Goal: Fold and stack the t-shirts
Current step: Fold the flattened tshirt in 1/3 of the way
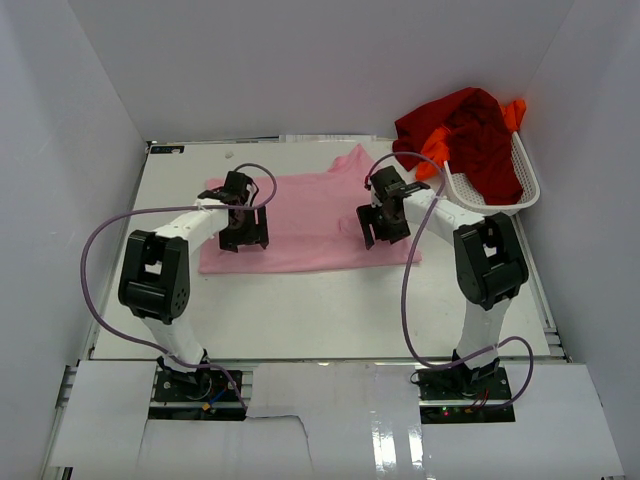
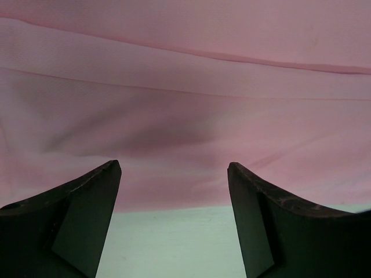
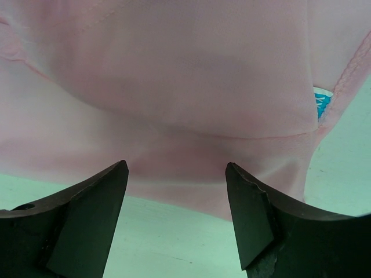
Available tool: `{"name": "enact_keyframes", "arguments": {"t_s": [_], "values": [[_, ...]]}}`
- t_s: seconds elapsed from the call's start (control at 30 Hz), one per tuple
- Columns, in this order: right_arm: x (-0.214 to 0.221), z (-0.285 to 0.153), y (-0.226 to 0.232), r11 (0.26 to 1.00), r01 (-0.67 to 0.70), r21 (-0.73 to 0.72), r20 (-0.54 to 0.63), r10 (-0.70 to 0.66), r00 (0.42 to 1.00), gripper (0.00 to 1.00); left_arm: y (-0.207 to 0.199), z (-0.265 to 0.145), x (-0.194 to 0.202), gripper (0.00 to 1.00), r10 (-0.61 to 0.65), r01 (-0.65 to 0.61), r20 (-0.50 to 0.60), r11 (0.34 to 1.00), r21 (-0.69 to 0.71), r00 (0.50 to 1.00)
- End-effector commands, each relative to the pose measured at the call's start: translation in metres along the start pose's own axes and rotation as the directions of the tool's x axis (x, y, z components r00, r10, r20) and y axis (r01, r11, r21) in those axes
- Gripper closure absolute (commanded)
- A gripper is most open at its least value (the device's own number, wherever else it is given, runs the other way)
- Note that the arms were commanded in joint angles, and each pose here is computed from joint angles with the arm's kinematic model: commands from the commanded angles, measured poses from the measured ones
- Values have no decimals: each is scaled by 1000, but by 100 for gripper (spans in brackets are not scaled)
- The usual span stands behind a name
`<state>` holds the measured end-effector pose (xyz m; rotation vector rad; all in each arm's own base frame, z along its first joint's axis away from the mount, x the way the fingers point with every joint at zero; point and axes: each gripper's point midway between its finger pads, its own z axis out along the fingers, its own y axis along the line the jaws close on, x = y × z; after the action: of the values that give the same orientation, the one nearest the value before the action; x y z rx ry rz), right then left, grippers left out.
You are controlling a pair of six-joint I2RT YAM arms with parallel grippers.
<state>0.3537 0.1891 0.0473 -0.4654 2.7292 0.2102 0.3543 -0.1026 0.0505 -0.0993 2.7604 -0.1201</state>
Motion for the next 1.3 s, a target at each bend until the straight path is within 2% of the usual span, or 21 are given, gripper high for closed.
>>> {"name": "enact_keyframes", "arguments": {"t_s": [0.0,0.47,0.63,0.77,1.03,1.17,1.27], "values": [[9,12,-13,998,8,56,-30,-6,1000,25,13,6,6,15,13,-14,-11,998,-67,1000],[80,33,-18,998,-24,58,-183,34,982,25,24,23,48,15,7,-18,-130,996,-87,991],[109,26,-18,998,-43,55,-227,54,972,25,5,16,70,16,-44,47,-187,999,14,981],[141,20,-19,996,-63,60,-276,77,958,25,-5,7,83,16,-61,71,-208,997,39,976],[178,-1,-20,993,-93,68,-322,110,940,26,-16,-1,116,16,-71,89,-281,995,52,957],[175,-7,-20,993,-95,68,-296,111,949,25,-14,-2,120,16,-81,94,-278,995,36,957],[157,-12,-20,993,-84,77,-274,102,956,25,-16,-8,105,16,-78,89,-245,995,35,966]]}}
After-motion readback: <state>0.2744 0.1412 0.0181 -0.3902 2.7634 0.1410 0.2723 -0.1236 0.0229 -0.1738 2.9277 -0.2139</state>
